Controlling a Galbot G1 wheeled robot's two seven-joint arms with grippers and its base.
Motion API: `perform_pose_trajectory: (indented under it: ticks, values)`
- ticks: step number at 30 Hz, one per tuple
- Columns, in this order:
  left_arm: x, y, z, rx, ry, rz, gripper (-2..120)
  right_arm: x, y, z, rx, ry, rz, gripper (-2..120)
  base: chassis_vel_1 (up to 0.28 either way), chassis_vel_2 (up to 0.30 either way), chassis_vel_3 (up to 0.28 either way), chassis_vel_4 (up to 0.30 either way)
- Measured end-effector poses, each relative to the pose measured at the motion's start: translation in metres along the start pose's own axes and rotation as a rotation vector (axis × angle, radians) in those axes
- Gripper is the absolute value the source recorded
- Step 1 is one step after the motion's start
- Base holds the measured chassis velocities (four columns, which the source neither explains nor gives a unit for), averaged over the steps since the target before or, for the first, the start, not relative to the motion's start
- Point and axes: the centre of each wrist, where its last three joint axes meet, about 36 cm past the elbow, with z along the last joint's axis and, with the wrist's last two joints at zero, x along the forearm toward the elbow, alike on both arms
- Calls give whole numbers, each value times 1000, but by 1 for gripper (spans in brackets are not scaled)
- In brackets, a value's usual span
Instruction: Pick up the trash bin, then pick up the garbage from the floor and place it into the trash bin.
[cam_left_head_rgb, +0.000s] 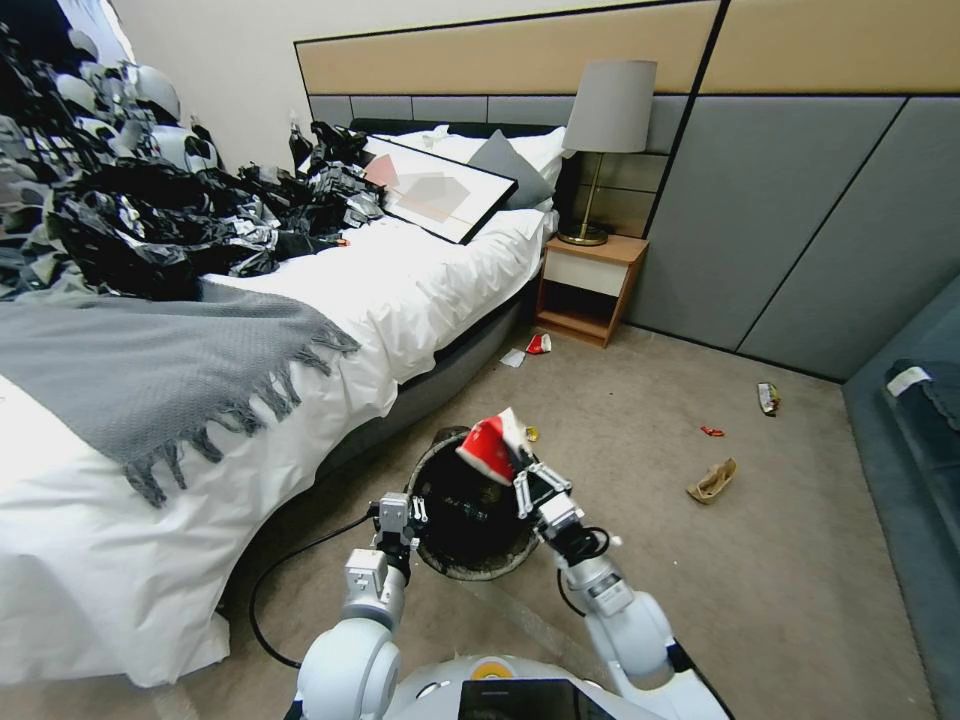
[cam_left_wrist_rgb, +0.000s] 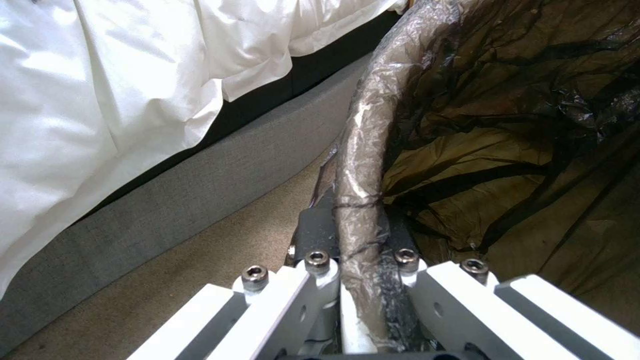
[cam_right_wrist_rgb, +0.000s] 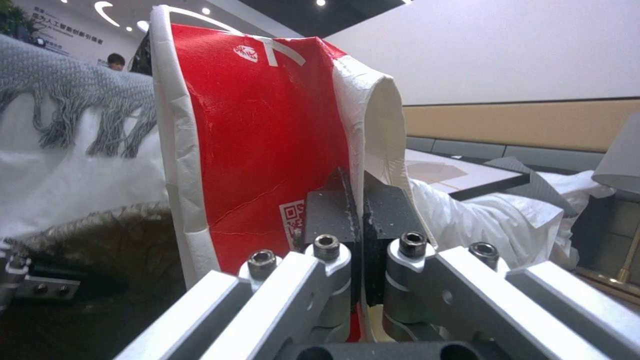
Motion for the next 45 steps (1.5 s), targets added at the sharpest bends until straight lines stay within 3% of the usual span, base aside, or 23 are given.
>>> perform_pose_trajectory:
  ticks: [17,21,23,28,32,45]
  values:
    - [0,0,0,0,0,0,0,7,17,38,-15,90,-19,0,0,0,0,0]
    - [0,0,0,0,0,0,0,9,18,39,-3,102,-28,7,0,0,0,0]
    - [0,0,0,0,0,0,0,10,20,41,-2,108,-28,19,0,0,0,0]
    - [0,0,0,0,0,0,0,11,22,41,-3,111,-30,32,0,0,0,0]
    - [0,0,0,0,0,0,0,12,24,40,-3,114,-27,53,0,0,0,0]
    - [0,0,0,0,0,0,0,15,25,36,3,117,-26,95,0,0,0,0]
